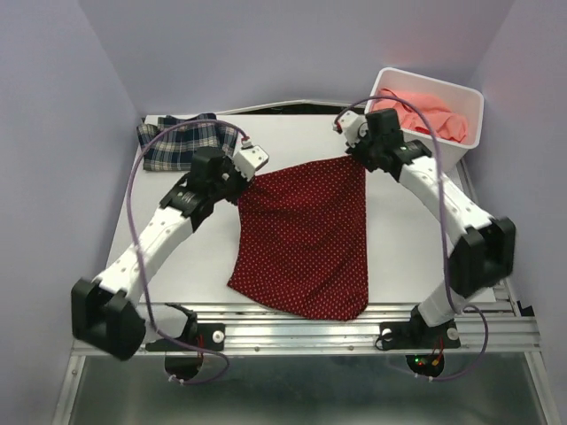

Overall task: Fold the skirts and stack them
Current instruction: Flatten the skirt out

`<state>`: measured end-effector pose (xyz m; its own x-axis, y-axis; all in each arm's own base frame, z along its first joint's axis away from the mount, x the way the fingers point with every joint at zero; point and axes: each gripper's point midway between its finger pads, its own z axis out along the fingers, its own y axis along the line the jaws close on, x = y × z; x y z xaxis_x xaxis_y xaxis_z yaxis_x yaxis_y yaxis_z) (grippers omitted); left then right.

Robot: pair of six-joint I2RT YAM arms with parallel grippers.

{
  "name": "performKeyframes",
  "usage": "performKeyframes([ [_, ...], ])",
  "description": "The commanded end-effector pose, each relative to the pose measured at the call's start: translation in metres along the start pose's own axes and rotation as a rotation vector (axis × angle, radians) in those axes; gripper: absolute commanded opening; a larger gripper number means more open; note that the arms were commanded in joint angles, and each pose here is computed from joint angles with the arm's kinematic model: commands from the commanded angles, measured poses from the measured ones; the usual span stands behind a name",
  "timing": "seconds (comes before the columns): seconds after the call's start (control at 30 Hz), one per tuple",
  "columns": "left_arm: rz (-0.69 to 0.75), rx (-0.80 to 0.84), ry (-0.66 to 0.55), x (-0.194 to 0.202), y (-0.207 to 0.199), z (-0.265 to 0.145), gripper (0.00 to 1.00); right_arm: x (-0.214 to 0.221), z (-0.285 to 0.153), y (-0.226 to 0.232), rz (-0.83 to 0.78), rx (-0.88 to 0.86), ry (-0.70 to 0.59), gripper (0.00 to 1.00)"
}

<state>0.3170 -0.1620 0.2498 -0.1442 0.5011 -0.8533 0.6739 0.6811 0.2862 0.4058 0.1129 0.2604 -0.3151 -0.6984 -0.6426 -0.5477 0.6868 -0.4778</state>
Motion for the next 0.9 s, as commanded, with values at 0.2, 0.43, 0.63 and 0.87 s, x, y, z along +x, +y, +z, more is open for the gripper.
performKeyframes([
  [0.2,-0.176,-0.158,0.151,0.042,0.118,0.147,0.03,-0.047,0.183,-0.058,-0.022,0.236,-0.027,0.07],
  [0.43,-0.245,-0.129,0.239,0.042,0.173,0.206,0.57,-0.076,0.235,-0.095,0.012,0.384,-0.039,1.00],
  [0.63,-0.252,-0.121,0.235,0.036,0.161,0.162,0.70,-0.063,0.179,-0.055,0.088,0.172,-0.031,1.00],
  [0.87,-0.186,0.120,0.291,0.070,0.074,0.096,0.61,-0.038,0.046,0.044,0.207,-0.343,0.024,0.95],
])
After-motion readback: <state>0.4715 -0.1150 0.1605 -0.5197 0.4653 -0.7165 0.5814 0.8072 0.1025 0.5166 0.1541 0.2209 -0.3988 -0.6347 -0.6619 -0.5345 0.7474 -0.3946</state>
